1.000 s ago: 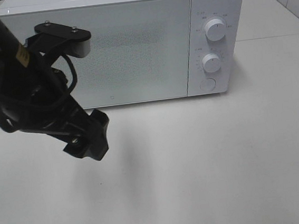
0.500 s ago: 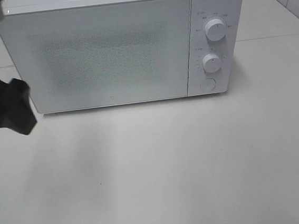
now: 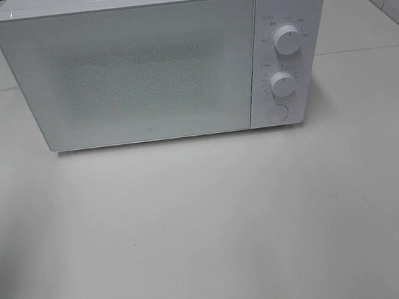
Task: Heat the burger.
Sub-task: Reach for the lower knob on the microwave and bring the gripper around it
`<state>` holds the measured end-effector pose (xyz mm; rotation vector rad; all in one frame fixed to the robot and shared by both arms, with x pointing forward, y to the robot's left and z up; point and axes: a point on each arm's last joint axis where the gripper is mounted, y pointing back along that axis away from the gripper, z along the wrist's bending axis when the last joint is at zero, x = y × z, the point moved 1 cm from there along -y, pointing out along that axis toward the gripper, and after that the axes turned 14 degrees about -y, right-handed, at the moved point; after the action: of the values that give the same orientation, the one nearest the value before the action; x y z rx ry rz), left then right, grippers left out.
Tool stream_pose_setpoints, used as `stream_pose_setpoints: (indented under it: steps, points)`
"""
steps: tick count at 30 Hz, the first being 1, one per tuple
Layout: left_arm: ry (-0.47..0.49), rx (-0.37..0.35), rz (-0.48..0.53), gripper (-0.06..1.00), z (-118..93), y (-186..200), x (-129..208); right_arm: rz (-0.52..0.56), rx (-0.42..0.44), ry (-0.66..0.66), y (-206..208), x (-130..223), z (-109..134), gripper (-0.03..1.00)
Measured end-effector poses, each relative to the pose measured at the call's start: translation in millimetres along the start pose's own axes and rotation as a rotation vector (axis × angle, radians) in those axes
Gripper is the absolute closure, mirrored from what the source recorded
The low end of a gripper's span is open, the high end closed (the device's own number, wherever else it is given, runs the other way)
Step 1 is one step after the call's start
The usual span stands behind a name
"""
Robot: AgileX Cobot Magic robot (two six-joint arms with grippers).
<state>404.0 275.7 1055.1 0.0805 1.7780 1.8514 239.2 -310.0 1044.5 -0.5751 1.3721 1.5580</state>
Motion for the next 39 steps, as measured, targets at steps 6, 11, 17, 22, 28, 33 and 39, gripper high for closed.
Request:
stream_pose_setpoints:
  steps: [6, 11, 17, 22, 28, 33, 39]
  points:
    - [0.001, -0.018, -0.062, -0.05, -10.5, 7.8, 35.0, 0.000, 0.000, 0.000, 0.0, 0.0, 0.0, 0.21]
    - [0.000, -0.042, -0.143, -0.05, -19.9, 13.0, 66.5, 0.000, 0.000, 0.000, 0.0, 0.0, 0.0, 0.21]
    - [-0.018, -0.073, -0.235, -0.05, -27.8, 18.7, 93.0, 0.000, 0.000, 0.000, 0.0, 0.0, 0.0, 0.21]
    - [-0.039, -0.111, -0.341, -0.05, -31.4, 31.2, 105.9, 0.000, 0.000, 0.000, 0.0, 0.0, 0.0, 0.21]
    - [-0.038, -0.131, -0.429, -0.05, -34.3, 30.5, 112.6, 0.000, 0.000, 0.000, 0.0, 0.0, 0.0, 0.21]
    - [-0.039, -0.132, -0.440, -0.05, -34.5, 30.3, 112.2, 0.000, 0.000, 0.000, 0.0, 0.0, 0.0, 0.21]
    - [-0.030, -0.102, -0.453, -0.05, -37.2, 30.5, 111.1, 0.000, 0.000, 0.000, 0.0, 0.0, 0.0, 0.21]
